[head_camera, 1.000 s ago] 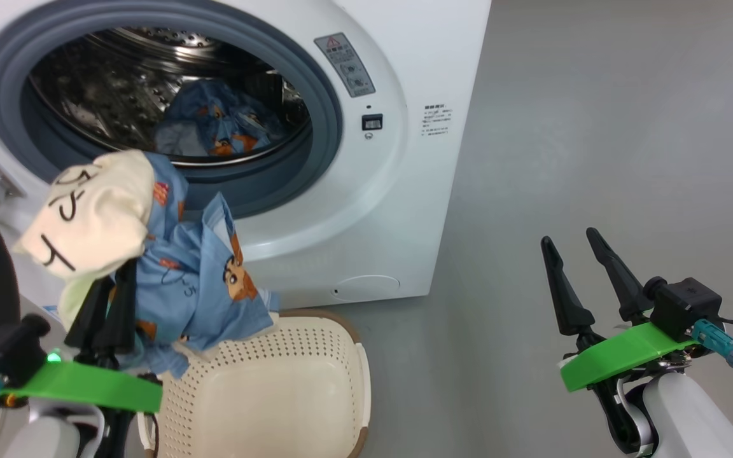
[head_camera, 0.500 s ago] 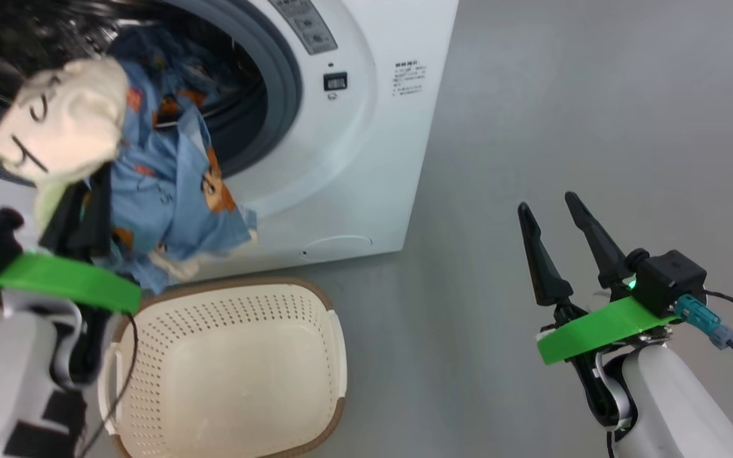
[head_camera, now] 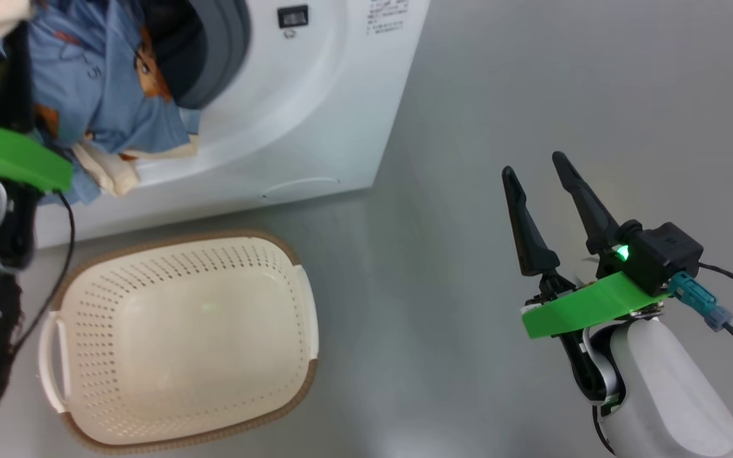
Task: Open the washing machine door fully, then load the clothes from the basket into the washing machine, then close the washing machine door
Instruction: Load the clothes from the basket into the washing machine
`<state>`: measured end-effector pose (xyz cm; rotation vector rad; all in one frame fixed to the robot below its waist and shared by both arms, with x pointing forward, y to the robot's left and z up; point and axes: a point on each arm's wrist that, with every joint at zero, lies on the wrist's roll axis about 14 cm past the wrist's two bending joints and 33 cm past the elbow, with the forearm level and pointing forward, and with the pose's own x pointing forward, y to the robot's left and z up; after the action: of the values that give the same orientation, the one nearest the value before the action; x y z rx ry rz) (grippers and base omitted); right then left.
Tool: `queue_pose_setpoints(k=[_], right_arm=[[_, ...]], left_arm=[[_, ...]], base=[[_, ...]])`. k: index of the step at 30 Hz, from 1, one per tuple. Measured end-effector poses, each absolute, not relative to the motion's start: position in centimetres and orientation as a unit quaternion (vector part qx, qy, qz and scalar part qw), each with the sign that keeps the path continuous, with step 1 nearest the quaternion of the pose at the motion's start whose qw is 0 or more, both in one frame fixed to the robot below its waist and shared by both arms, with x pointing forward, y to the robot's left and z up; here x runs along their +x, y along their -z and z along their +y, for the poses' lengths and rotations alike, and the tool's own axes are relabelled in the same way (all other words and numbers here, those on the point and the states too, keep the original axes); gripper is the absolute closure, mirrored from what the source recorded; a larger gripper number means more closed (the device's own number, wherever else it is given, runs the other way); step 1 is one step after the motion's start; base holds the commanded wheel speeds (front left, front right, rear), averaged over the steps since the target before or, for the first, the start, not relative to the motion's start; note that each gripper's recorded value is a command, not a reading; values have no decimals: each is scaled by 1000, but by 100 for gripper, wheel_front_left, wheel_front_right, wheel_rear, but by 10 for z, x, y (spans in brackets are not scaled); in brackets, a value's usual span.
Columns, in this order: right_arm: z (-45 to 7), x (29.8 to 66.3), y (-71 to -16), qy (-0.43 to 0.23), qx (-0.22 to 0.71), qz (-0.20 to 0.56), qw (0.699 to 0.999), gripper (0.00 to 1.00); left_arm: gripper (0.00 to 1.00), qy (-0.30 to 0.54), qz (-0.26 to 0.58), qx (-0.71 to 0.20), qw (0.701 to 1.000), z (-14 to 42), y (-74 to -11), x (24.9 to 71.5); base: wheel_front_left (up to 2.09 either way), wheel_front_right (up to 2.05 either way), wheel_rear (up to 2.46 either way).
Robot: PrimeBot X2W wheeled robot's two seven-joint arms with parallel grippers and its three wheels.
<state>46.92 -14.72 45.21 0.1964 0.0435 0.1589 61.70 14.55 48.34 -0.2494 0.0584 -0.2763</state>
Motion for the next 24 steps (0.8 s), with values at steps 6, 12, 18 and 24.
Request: queue_pose_setpoints(k=[6,12,18,24], right_arm=[[-156,474,-432,-67,91,40,993,0],[-161,478,-411,-61,92,59,992,0],[-169,475,-386,-48,91,88,991,0],[-179,475,-374,-36,83,101,991,0]], left_arm=[[100,139,55,-119,982,142,-455,648],[100,144,68,-99,982,144,-430,678],[100,153,61,-90,982,137,-417,707],[100,149,-53,-133,978,132,-477,742]], base=[[0,0,0],[0,0,0],[0,0,0],[0,0,0]])
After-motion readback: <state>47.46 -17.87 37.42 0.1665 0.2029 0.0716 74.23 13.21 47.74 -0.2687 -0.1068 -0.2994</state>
